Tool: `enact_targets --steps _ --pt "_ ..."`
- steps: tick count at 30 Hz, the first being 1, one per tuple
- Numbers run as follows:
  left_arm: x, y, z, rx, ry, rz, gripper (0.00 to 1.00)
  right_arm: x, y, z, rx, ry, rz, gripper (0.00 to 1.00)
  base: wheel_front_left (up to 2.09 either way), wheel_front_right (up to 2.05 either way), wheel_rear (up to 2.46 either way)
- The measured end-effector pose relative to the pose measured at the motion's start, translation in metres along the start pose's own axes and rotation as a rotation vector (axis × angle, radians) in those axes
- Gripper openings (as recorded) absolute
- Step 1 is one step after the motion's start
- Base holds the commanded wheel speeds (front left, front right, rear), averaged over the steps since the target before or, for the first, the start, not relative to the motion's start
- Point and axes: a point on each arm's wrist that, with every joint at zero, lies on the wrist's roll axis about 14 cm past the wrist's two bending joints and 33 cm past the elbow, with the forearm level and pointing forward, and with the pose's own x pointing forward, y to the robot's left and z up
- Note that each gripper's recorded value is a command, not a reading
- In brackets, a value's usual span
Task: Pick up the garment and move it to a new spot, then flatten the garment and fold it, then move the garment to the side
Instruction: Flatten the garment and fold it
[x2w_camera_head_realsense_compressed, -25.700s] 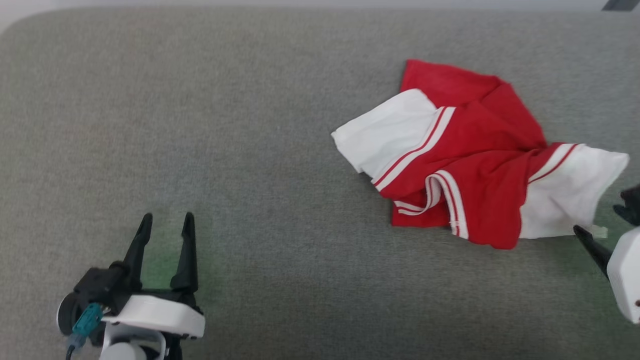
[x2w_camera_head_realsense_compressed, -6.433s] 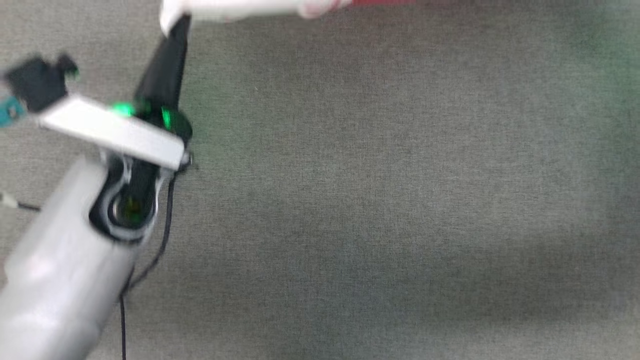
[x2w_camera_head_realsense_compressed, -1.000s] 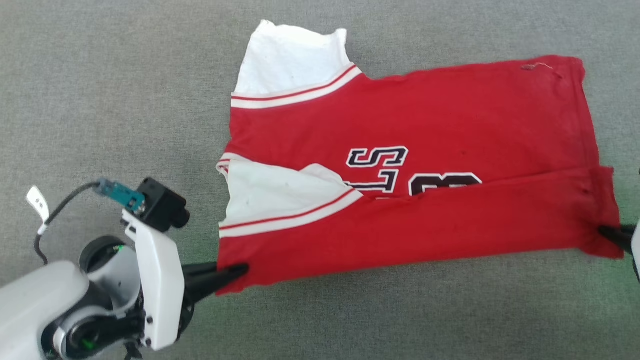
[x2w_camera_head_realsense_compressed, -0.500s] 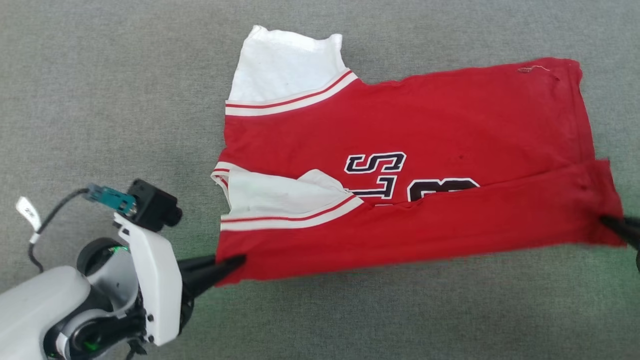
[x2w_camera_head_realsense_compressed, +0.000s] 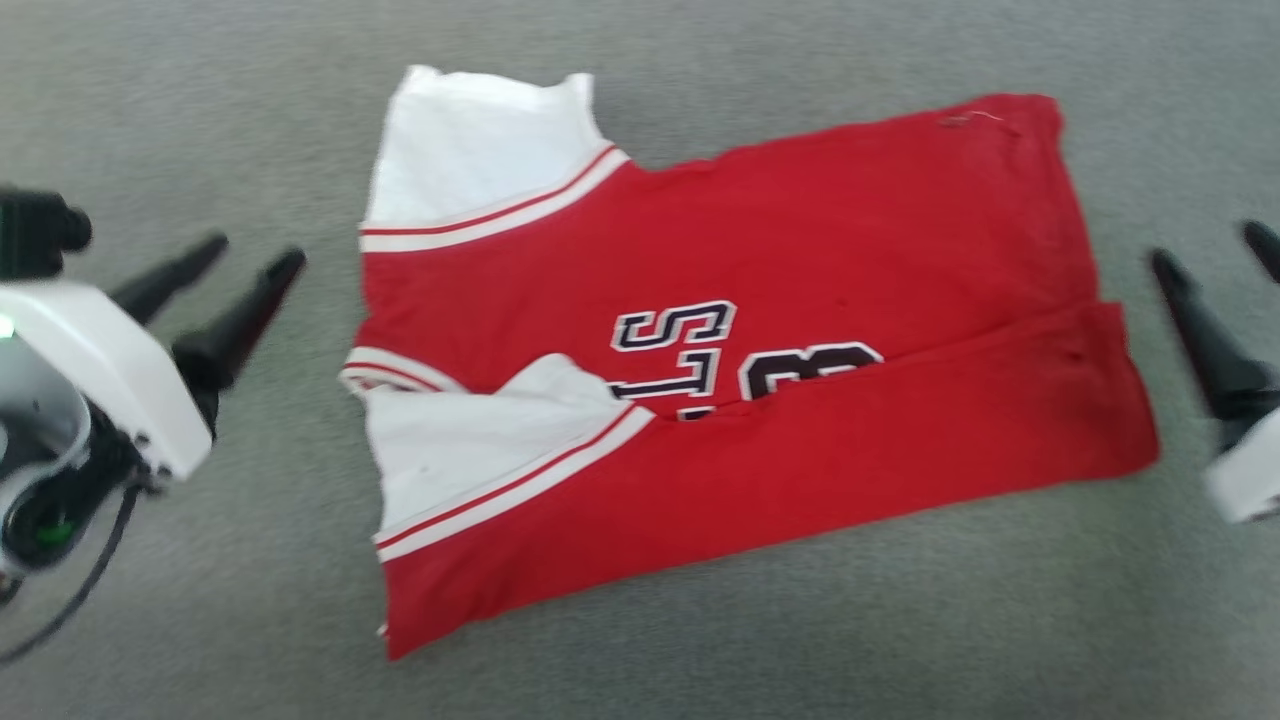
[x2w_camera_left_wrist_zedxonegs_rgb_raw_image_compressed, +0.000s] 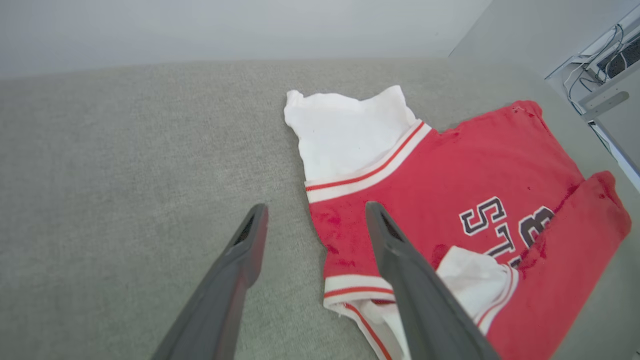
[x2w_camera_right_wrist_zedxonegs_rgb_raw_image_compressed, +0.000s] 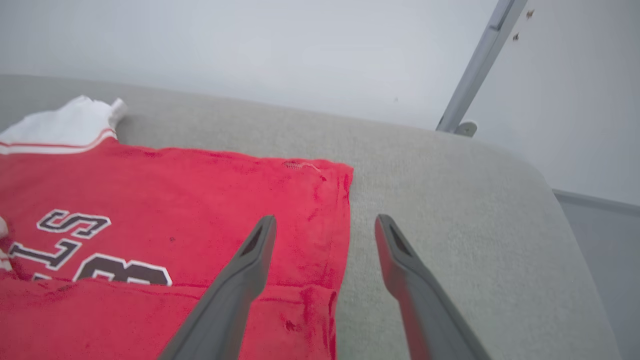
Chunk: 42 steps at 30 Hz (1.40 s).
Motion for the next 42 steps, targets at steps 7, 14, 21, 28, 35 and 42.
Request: enact_targets --steps 7,14,21,28,35,42 --pt "0.050 0.009 0.045 0.085 -0.149 0.030 1.00 -0.008 0.035 0.009 0.007 -0.181 0.048 1.00 0.00 0.00 0.00" --pt "0.126 -0.001 0.077 0.093 -0.106 0.010 1.00 -0.020 0.021 -0.006 0.036 -0.215 -0.036 1.00 0.00 0.00 0.00" --pt "0.169 0.015 0.031 0.050 0.319 0.052 1.00 -0.026 0.004 -0.021 0.055 -0.201 -0.115 1.00 0.00 0.00 0.00" --pt "0.174 0.016 -0.004 0.021 0.637 0.038 1.00 -0.032 -0.003 -0.039 0.065 -0.156 -0.159 1.00 0.00 0.00 0.00" --pt "0.173 0.004 -0.015 -0.014 0.718 -0.028 0.00 -0.024 -0.002 -0.038 0.052 -0.148 -0.146 1.00 0.00 0.00 0.00" --pt "0.177 0.005 -0.015 -0.010 0.679 -0.040 0.00 -0.004 -0.004 -0.027 -0.003 -0.102 -0.102 1.00 0.00 0.00 0.00"
